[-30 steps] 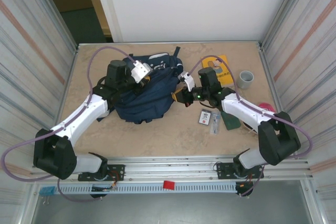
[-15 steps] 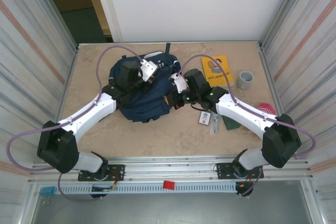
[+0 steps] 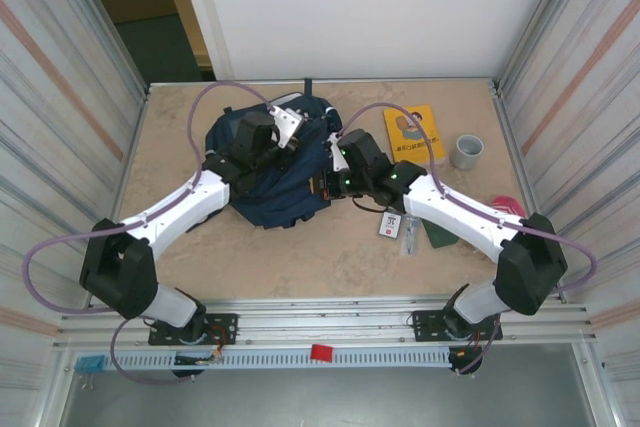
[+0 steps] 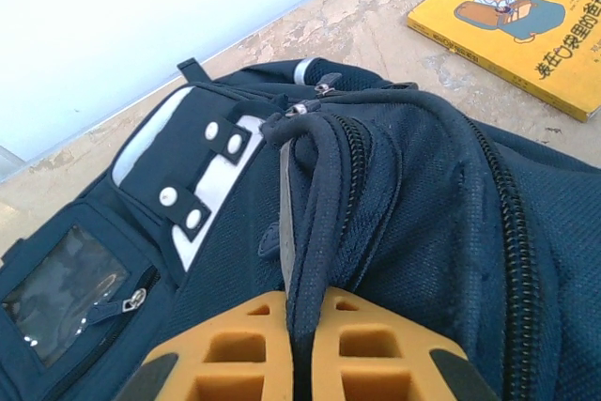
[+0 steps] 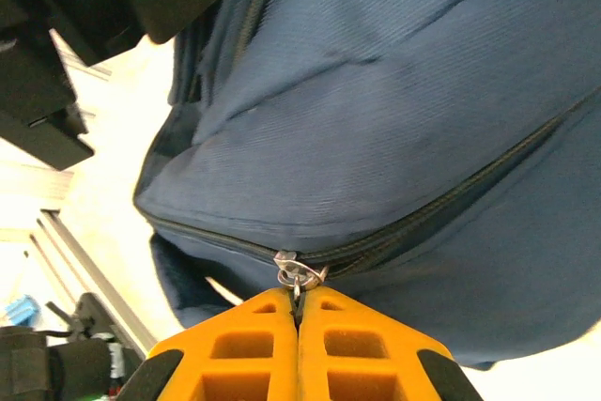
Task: Pack the student bag
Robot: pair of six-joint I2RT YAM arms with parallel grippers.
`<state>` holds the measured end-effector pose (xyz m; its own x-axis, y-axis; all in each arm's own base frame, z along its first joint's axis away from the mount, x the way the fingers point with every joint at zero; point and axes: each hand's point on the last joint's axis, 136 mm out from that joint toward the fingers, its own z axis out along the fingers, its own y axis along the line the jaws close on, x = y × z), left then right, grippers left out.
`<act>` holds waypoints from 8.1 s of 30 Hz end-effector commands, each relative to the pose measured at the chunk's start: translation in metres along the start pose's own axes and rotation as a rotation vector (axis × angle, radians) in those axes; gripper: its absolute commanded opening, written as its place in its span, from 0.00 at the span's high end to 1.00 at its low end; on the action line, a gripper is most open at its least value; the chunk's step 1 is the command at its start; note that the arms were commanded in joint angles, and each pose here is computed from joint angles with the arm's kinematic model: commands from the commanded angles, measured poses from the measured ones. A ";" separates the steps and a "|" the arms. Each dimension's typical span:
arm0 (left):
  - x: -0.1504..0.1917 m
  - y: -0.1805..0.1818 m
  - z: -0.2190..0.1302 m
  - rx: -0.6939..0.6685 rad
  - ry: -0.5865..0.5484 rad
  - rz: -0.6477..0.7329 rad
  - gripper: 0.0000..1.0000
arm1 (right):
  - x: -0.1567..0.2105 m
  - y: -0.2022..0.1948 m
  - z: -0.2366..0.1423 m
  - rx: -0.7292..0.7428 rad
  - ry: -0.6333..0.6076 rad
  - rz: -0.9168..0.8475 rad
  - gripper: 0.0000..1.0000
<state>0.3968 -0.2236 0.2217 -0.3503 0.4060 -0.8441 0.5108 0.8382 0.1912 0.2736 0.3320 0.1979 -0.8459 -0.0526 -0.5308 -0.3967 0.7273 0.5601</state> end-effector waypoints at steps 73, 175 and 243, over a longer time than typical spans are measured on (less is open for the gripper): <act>0.099 -0.073 -0.110 0.043 0.380 -0.681 0.54 | -0.076 0.033 0.021 -0.297 -0.373 0.572 1.00; 0.122 0.005 -0.079 0.093 0.286 -0.499 1.00 | -0.103 0.027 -0.089 -0.431 -0.099 0.222 1.00; 0.080 0.065 -0.089 0.013 0.065 -0.826 0.43 | 0.008 0.017 0.105 -0.081 0.047 0.472 0.93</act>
<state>0.3351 -0.1035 0.2114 -0.6589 -0.3069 -0.6868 0.0801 0.8792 -0.4697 0.3006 0.3995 0.1343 -0.9501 0.2317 -0.2089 -0.0140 0.6372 0.7705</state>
